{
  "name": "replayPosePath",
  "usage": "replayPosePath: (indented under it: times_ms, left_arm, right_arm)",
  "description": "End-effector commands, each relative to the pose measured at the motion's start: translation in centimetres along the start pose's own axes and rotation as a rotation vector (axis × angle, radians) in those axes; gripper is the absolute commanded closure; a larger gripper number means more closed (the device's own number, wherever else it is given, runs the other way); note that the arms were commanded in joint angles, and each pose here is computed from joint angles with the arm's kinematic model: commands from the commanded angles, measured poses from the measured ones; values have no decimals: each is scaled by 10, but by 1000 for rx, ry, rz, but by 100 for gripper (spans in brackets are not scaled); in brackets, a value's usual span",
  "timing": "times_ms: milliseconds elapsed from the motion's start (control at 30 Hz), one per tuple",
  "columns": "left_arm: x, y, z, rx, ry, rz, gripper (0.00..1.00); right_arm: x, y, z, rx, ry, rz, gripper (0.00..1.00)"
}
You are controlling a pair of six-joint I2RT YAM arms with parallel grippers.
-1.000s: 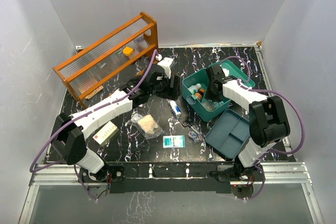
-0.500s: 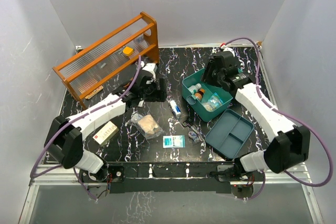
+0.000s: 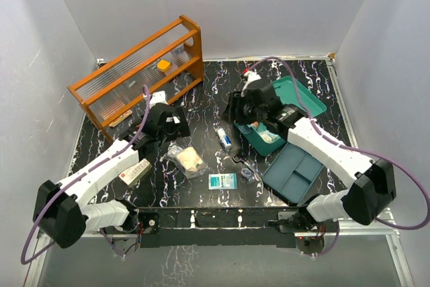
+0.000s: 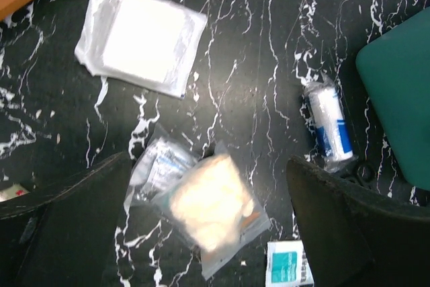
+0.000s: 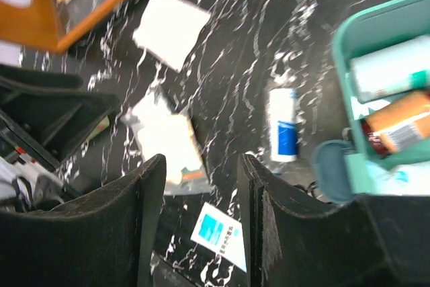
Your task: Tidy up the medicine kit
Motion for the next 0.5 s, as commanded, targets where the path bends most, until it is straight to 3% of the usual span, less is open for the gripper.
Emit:
replayPosePath:
  times_ms: [0,333,467]
  left_arm:
    - [21,-18,13,35,-67,-41,3]
    - [42,-37,59,240,-239,-14,3]
    - [40,-33,74,298,-307,41,19]
  right_arm:
    - [32,16,12,34,-90,-122,55]
    - [73,68,77,259,-158,-140,57]
    - [75,90,108,357,-167,-111,62]
Point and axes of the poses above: each gripper's point midway between its finger pads, its own y axis out along the fingers, its own x axis along the line the jaws close on, z = x × y, the point moved 7 cm from there along -y, back along the fingers, and after that the axes turned 14 degrees about -y, right-handed, at the moved point
